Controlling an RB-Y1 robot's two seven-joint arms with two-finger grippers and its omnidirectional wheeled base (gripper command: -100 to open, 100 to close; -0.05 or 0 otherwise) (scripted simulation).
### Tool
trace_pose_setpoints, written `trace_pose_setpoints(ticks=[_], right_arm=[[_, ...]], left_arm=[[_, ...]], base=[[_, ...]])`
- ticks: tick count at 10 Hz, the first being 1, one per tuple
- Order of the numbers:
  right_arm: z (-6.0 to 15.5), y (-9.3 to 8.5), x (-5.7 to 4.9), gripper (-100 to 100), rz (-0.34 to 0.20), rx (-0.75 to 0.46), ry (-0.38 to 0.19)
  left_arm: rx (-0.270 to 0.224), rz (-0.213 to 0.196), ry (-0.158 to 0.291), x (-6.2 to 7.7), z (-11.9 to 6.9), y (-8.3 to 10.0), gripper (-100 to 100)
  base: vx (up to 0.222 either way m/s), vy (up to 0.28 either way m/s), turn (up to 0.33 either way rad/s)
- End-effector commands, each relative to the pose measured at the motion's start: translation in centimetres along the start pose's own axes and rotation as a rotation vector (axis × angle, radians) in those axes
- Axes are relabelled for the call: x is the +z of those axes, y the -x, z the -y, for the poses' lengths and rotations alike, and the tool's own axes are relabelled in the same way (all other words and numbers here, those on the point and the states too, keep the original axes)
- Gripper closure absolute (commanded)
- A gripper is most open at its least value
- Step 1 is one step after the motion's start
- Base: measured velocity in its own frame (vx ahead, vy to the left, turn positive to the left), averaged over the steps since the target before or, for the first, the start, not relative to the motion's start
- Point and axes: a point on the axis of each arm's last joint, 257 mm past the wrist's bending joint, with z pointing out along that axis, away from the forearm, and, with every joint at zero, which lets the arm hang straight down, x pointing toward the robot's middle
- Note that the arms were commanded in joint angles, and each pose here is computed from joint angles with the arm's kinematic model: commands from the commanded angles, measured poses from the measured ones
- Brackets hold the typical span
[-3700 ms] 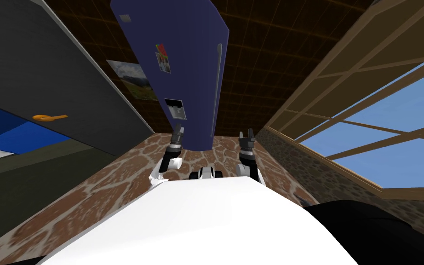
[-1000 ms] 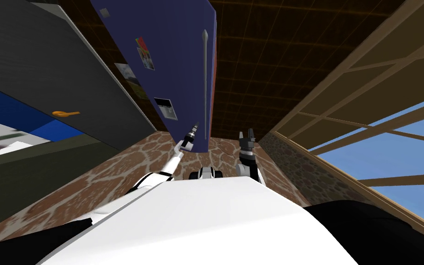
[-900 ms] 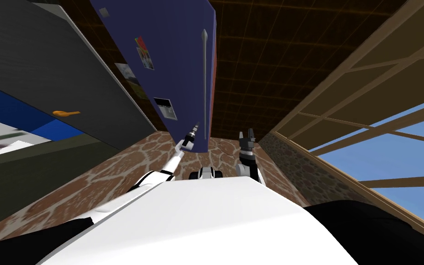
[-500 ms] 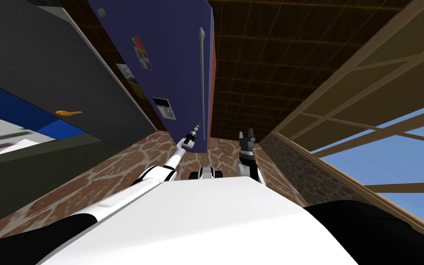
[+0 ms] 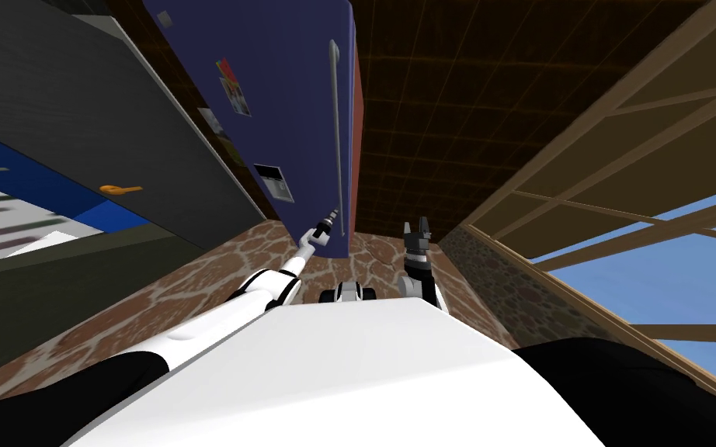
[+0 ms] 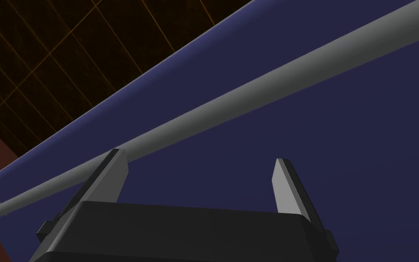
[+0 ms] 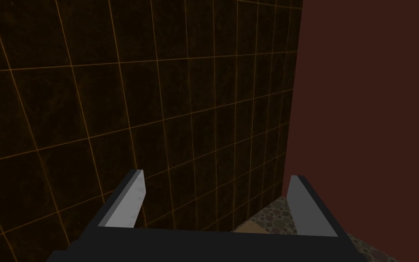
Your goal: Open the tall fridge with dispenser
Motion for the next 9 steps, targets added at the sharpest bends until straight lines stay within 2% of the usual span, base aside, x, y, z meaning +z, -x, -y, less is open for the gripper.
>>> trace_pose_setpoints(ticks=[1,2,4,9], right_arm=[[0.0,0.0,0.0,0,0.000,0.000,0.000],[0.0,0.0,0.0,0,0.000,0.000,0.000],[0.0,0.0,0.0,0,0.000,0.000,0.000],[0.0,0.0,0.0,0,0.000,0.000,0.000]], left_arm=[[0.026,-0.018,0.027,1.0,-0.7,-0.2,-100],[0.025,-0.022,0.039,0.8,-1.3,-0.4,-100],[0.061,-0.038,0.072,1.9,-2.1,0.0,-100],[0.133,-0.050,0.129,3.3,-3.7,2.0,-100]], base=[[0.015,-0.061,0.032],[0.010,-0.055,0.020],[0.015,-0.073,0.043],[0.019,-0.078,0.033]])
